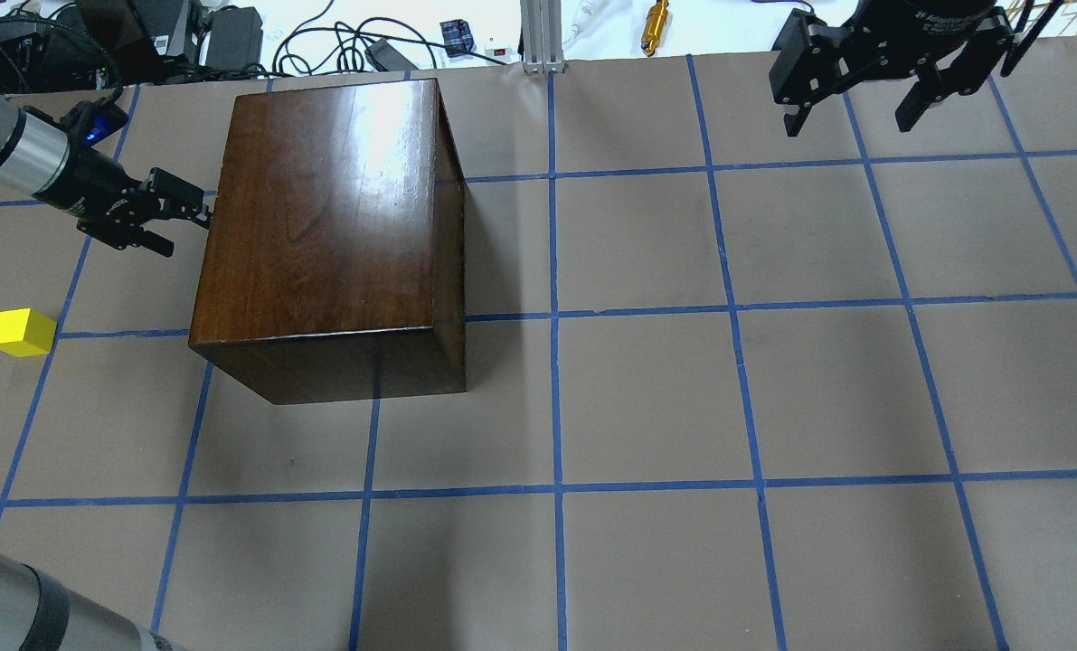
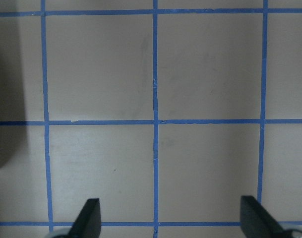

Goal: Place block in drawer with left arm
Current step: 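Grasp the white drawer handle with the left gripper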

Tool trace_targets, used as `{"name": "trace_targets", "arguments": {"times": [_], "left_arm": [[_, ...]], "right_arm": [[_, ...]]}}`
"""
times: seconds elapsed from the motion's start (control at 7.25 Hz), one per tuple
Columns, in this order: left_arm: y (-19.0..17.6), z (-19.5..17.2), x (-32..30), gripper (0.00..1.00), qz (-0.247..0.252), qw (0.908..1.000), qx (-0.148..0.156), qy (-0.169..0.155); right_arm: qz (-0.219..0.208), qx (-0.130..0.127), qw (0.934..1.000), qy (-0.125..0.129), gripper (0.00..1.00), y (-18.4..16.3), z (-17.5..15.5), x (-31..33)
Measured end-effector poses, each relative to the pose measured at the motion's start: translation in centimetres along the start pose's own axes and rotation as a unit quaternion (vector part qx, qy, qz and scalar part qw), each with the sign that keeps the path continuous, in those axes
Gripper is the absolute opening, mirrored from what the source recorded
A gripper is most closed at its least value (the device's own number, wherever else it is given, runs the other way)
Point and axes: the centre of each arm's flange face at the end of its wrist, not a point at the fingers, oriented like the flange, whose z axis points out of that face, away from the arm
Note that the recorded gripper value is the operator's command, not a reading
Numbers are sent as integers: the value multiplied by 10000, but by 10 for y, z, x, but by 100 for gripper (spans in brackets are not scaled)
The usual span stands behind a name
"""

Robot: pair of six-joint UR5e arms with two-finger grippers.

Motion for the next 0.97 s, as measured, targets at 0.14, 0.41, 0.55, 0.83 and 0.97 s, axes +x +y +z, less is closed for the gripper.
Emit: {"name": "trace_targets", "arguments": {"times": [0.14,0.41,0.55,0.83,0.97], "left_arm": [[-1,1,1,100,72,10000,-5,3],[-1,6,0,100,217,9998,-40,18],[-1,8,-1,100,233,9997,-57,30],[-1,11,-2,100,234,9997,-86,46],[-1,13,-4,100,226,9997,-108,54]], "right_arm": [[0,0,10000,-1,100,0,0,0],[0,1,10000,0,100,0,0,0],[0,-1,10000,3,100,0,0,0],[0,-3,10000,5,100,0,0,0],[0,-3,10000,5,100,0,0,0]]}}
